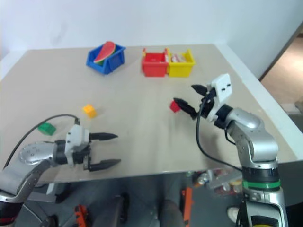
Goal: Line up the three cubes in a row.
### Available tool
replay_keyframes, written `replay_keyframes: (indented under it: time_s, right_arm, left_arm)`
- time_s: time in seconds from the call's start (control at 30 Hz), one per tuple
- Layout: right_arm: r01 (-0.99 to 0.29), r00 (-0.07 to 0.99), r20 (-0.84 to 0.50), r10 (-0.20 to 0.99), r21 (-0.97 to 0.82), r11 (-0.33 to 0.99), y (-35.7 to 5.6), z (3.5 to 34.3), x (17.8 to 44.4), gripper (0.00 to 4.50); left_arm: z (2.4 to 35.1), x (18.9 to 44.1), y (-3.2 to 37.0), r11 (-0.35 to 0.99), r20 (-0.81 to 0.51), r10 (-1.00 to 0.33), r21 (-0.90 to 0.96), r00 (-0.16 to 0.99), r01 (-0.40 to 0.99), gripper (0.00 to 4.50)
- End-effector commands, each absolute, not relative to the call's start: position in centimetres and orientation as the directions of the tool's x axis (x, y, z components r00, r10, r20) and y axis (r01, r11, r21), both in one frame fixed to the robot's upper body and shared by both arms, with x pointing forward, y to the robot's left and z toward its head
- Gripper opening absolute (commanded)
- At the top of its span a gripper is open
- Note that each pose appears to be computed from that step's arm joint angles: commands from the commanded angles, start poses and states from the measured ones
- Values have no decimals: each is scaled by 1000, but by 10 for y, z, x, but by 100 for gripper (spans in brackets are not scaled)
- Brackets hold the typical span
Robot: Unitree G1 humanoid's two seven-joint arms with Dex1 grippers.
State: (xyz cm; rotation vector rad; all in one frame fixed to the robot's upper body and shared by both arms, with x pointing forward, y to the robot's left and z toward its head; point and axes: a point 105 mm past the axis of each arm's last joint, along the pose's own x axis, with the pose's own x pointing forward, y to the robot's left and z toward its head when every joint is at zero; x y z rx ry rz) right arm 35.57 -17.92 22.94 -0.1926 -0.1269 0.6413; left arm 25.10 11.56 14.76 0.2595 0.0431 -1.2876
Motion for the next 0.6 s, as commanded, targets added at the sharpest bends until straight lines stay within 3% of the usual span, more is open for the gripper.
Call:
replay_keyframes:
  time_s: [0.03,0.23,0.6]
  right_arm:
    - [-556,806,69,588,-254,792,-180,235,367,450]
    - [-584,794,26,607,-242,774,-163,222,394,450]
    - [-612,785,-57,617,-229,757,-155,197,428,450]
  left_arm:
    - [152,258,114,250,-154,-949,165,276,954,443]
    - [160,285,116,371,-65,-921,158,385,915,443]
    - [162,288,119,416,-49,-900,199,433,887,443]
